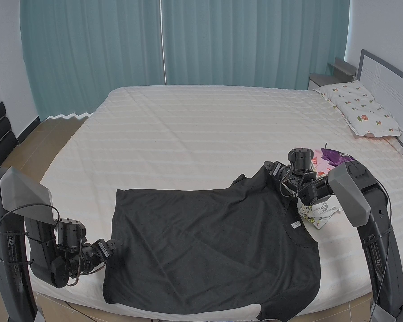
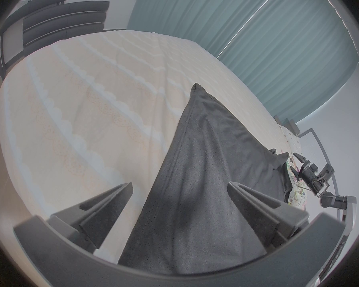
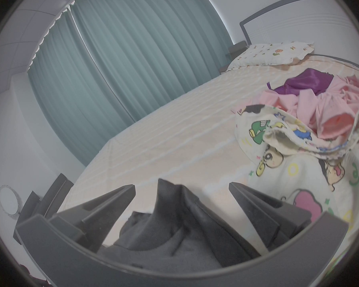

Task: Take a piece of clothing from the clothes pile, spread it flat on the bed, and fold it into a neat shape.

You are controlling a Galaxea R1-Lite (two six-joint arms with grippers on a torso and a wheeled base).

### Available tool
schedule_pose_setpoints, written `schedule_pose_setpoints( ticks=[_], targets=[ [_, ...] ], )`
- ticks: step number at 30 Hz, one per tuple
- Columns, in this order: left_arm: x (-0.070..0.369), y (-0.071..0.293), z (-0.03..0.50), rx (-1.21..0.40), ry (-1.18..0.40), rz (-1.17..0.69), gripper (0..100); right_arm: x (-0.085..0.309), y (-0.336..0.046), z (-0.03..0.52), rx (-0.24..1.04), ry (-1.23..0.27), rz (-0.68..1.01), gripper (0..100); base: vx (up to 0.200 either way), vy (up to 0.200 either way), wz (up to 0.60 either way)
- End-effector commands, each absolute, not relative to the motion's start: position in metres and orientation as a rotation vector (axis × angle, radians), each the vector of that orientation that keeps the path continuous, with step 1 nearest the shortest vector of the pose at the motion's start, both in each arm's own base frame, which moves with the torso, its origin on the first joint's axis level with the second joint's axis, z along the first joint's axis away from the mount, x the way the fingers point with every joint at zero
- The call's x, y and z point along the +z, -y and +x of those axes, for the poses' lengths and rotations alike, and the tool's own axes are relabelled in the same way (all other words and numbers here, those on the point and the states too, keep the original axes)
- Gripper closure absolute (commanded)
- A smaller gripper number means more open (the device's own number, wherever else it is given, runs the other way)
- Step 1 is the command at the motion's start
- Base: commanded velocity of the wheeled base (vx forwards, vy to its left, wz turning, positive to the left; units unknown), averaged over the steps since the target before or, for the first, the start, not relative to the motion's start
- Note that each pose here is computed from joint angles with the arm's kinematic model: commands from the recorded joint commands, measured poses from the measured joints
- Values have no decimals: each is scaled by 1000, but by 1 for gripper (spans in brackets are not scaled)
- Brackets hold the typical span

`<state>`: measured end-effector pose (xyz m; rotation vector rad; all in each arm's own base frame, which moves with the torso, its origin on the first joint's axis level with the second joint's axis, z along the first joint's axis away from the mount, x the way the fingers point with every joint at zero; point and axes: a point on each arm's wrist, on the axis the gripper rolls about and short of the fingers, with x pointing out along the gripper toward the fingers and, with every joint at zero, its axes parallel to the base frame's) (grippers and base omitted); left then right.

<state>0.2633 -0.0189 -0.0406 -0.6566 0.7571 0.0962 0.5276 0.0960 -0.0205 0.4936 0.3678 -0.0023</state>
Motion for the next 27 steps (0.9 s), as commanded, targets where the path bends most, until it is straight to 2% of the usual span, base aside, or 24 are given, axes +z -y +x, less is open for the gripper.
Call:
schedule_pose_setpoints(
  ticks=[1, 13, 14, 19, 27],
  targets=[
    [-42, 19, 263, 96, -761, -656, 0, -20, -91, 522, -4, -396, 487, 0, 0, 0, 0],
    [-42, 19, 263, 97, -762, -656, 0, -37, -72, 515, -15, -466, 434, 0, 0, 0, 0],
    [-42, 19, 264, 96, -761, -656, 0, -39, -72, 513, -14, -477, 432, 100, 0, 0, 0],
    [-42, 19, 264, 96, -761, -656, 0, -44, -70, 508, -5, -499, 436, 100, 0, 0, 0],
    [-43, 19, 263, 98, -765, -656, 0, -37, -44, 513, -58, -468, 457, 100, 0, 0, 0]
  ],
)
